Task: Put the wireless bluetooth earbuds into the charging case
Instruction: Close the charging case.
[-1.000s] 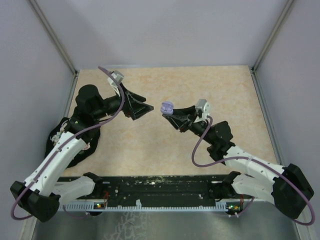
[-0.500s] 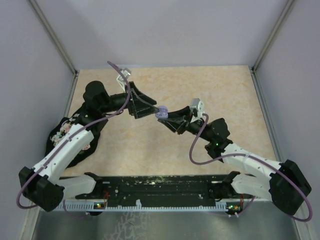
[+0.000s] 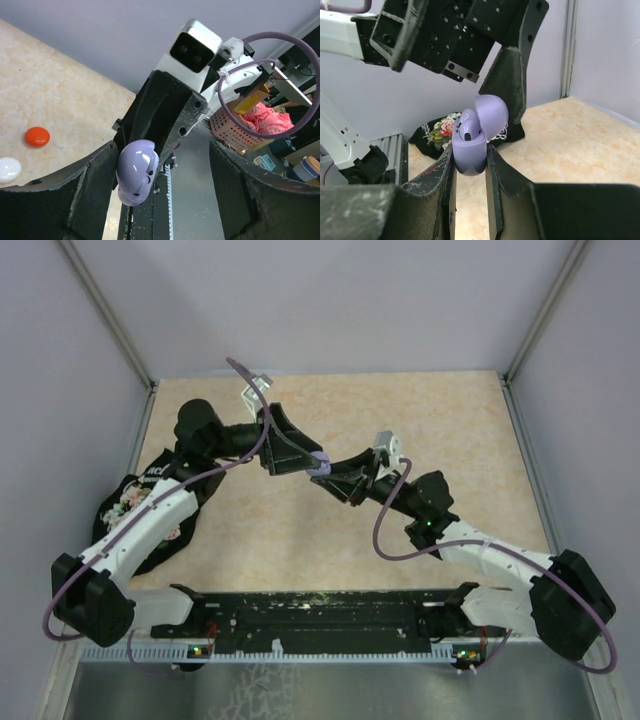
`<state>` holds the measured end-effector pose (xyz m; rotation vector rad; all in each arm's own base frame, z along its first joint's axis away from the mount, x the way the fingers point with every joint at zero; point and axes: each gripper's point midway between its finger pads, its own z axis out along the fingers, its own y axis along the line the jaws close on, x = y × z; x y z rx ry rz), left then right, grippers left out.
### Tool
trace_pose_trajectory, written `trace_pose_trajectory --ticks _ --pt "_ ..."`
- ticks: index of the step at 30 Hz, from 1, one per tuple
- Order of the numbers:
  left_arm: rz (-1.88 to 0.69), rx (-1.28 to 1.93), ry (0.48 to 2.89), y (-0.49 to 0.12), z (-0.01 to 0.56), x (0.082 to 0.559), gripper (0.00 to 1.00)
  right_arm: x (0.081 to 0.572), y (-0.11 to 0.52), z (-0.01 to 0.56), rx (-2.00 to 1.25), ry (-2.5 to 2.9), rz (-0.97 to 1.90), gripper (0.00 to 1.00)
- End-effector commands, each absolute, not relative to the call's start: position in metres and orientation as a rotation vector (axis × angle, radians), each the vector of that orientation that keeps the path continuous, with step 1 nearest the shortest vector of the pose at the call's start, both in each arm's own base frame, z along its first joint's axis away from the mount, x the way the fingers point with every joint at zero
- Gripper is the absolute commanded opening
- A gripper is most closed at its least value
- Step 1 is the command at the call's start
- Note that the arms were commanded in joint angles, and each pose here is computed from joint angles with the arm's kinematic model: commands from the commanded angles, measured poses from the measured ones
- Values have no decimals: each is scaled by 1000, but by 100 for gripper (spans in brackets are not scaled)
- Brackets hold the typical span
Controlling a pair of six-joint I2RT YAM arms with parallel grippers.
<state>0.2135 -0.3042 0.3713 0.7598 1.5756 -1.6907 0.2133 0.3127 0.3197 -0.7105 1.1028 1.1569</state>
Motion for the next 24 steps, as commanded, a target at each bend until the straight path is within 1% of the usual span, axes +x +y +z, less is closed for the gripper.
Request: trace_pose_trajectory --ticks 1,6,10,13,15,18,24 --pt "-1732 887 1431 -299 392 189 78 221 310 342 -662 1069 1183 0" --pt "-1735 936 1386 -294 397 177 77 226 309 328 -633 1140 1191 0" --pt "-1659 894 1429 -293 390 185 78 231 306 314 -607 1227 1180 0" --pt "-1475 787 1558 -288 370 210 79 239 299 294 -556 1344 1137 0" --pt "-1300 675 1696 -277 344 232 79 242 291 273 -518 1436 1105 0" --pt "-1067 539 1815 -254 321 255 81 245 275 245 -429 1564 1067 0" --pt "-715 292 1907 -199 288 276 87 253 232 187 -207 1799 943 0"
